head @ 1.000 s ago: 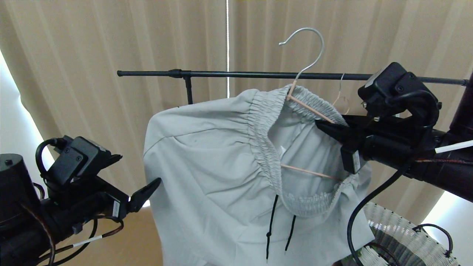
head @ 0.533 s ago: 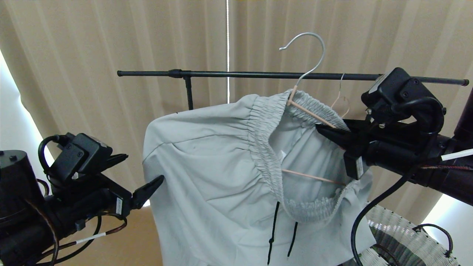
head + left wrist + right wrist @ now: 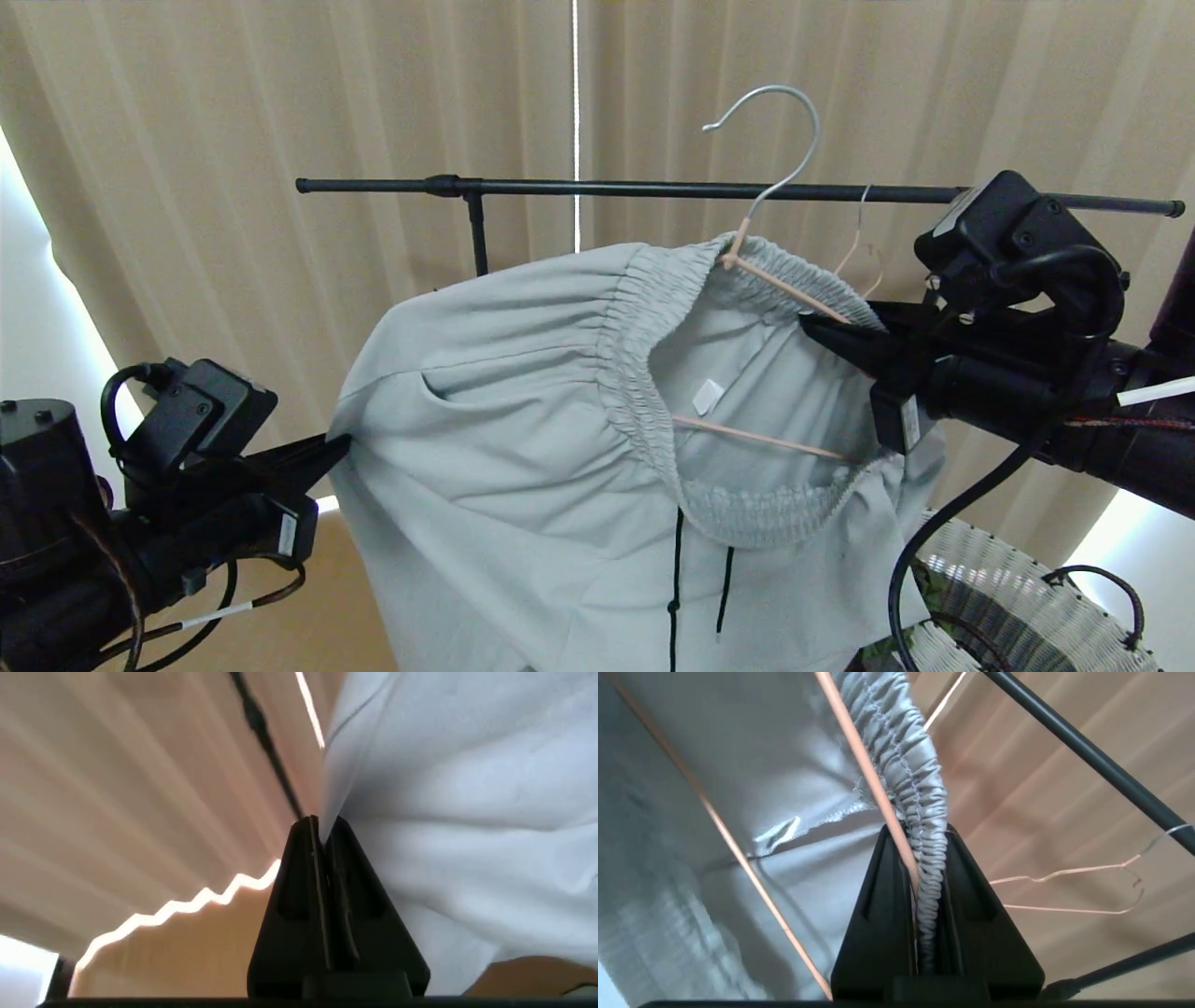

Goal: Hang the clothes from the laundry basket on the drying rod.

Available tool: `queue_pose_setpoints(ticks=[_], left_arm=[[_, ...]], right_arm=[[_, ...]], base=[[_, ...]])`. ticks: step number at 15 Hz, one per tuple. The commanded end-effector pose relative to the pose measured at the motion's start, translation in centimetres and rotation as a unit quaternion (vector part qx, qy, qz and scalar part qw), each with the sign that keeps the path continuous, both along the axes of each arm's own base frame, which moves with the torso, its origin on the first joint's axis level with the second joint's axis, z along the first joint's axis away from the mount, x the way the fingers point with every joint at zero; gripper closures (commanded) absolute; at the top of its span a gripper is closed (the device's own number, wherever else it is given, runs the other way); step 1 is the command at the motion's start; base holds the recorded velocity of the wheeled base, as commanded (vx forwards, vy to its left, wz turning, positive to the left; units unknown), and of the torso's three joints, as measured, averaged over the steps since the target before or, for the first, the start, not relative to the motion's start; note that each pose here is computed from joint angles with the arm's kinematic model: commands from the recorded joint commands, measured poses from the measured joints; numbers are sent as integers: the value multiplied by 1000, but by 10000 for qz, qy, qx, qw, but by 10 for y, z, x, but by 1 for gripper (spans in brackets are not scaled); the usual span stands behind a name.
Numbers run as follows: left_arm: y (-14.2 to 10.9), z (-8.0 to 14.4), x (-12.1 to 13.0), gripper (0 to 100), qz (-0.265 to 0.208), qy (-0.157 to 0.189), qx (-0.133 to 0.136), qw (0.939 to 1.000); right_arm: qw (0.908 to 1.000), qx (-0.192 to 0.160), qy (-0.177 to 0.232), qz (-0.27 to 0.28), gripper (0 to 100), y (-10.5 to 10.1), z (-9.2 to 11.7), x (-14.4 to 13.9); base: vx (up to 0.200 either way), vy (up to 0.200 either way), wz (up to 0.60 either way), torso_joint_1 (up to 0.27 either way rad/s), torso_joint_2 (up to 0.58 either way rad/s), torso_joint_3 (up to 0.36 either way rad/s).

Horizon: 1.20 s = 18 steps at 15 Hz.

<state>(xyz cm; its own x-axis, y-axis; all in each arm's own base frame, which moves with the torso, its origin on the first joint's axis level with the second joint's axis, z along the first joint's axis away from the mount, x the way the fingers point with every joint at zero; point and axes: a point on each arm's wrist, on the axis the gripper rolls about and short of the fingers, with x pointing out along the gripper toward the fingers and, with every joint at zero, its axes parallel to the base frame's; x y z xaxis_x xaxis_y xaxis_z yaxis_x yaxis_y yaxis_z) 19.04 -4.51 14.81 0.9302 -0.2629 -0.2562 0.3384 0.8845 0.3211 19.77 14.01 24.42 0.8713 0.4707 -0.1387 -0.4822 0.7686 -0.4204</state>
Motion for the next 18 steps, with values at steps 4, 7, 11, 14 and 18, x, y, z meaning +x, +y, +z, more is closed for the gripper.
queue_pose_setpoints(ticks=[4,7,11,14,18], left_arm=[[29,-10,0,100,654,150,377,9970],[41,-12,0,100,916,175,514,9943],[42,-10,-1,0,932,110,542,9941],[43,-17,-6,0,991,241,312,9943],[43,-25,-25,0,1119,-48,-181,9935]], right_arm=[[9999,-16,12,-143,100,-6,0,2],[9998,-27,15,-203,100,-8,0,4],[9998,-74,42,-192,100,-7,-2,5],[9988,-370,232,-213,100,-8,-6,4],[9894,-905,743,-864,100,-13,-10,6]], base=[[0,0,0,0,0,0],[0,0,0,0,0,0],[0,0,0,0,0,0],[0,0,0,0,0,0],[0,0,0,0,0,0]])
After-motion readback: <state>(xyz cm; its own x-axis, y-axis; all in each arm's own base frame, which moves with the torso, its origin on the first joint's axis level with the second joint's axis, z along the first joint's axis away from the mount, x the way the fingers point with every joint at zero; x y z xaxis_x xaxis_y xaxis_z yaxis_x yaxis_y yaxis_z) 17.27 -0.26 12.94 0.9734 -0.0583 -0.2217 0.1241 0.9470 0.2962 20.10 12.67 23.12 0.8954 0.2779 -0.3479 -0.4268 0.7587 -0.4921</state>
